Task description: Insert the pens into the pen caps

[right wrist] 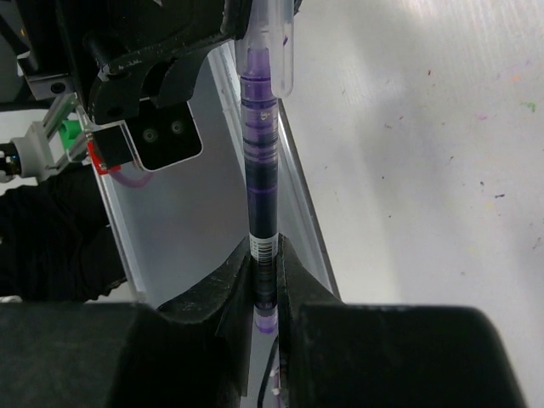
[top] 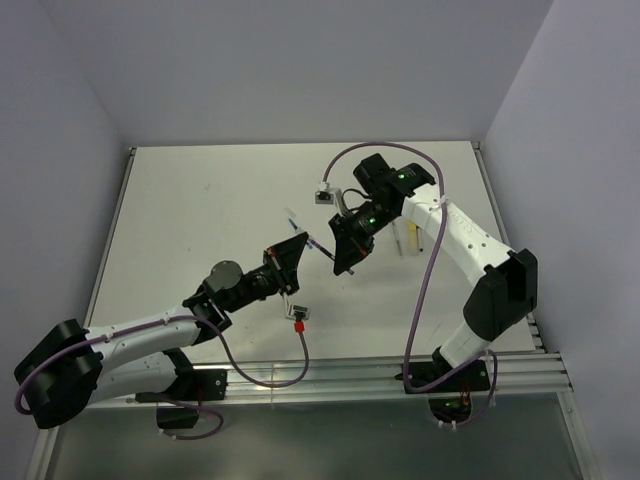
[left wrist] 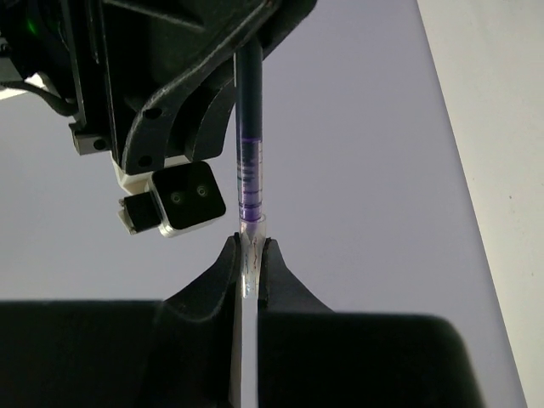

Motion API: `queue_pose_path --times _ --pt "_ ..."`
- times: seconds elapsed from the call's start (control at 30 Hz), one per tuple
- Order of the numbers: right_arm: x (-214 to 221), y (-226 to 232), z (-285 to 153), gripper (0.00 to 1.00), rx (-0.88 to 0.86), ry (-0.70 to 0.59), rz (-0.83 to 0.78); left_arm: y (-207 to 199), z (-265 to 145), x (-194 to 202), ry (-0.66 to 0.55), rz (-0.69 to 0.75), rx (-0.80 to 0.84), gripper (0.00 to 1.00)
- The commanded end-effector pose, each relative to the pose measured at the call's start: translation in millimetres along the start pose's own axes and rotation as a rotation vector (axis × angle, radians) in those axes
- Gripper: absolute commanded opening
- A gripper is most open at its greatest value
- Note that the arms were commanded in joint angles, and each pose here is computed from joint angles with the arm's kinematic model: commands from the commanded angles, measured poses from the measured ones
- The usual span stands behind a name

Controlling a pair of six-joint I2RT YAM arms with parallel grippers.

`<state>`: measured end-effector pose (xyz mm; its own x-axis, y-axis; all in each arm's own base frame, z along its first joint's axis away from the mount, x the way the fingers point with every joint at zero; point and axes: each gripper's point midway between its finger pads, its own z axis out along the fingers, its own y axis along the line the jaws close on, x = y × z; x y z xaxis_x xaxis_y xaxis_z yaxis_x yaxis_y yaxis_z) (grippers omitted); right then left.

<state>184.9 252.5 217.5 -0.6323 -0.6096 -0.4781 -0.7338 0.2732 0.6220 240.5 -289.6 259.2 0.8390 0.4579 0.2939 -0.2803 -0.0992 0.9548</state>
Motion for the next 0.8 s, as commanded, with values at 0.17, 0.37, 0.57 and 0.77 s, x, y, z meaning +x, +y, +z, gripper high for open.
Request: queue_pose_path --times 0.17,0.37,0.57,0.77 --pt "-42 9 -3 0.00 -0.012 -0.093 -0.101 -8 11 -55 -0.185 -0.013 0.063 0.00" --pt "-64 6 -12 0.00 0.054 -0.158 -0.149 -5 12 -69 -0.217 -0.062 0.055 0.00" --pt "-93 14 -24 0.00 0.135 -0.283 -0.327 5 16 -87 -0.262 -0.122 0.032 0.00" --pt "-103 -15 -29 0.00 0.402 -0.270 -0.429 2 17 -96 -0.278 -0.146 0.059 0.00"
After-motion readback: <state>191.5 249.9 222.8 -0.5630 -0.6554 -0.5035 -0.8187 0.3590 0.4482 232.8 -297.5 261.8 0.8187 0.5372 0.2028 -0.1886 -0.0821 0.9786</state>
